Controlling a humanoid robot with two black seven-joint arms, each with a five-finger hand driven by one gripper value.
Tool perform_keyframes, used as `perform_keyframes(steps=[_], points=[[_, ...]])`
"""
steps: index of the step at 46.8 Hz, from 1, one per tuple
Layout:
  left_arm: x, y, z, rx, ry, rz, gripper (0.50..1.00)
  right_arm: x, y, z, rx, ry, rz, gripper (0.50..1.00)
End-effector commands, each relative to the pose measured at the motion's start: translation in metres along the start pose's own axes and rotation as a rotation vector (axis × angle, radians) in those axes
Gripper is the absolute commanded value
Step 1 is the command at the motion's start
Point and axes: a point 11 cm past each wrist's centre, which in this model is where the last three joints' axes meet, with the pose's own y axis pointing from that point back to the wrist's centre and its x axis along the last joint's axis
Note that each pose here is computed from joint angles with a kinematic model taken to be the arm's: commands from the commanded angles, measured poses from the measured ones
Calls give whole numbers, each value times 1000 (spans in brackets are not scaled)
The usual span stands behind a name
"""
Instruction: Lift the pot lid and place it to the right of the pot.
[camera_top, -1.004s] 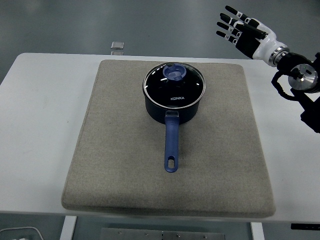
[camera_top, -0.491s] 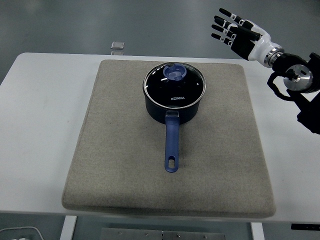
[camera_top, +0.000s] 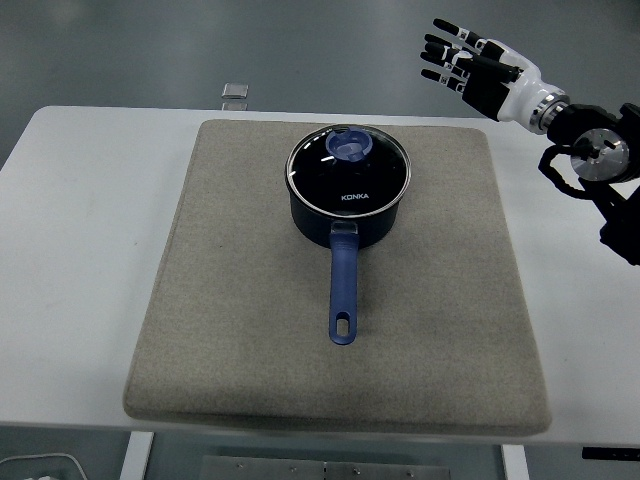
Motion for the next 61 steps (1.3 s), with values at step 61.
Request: perform_keyframes(steps=[61], points=[[0,0,0,0,0,0,1000,-119,-21,-40,-282,1199,-360,905]])
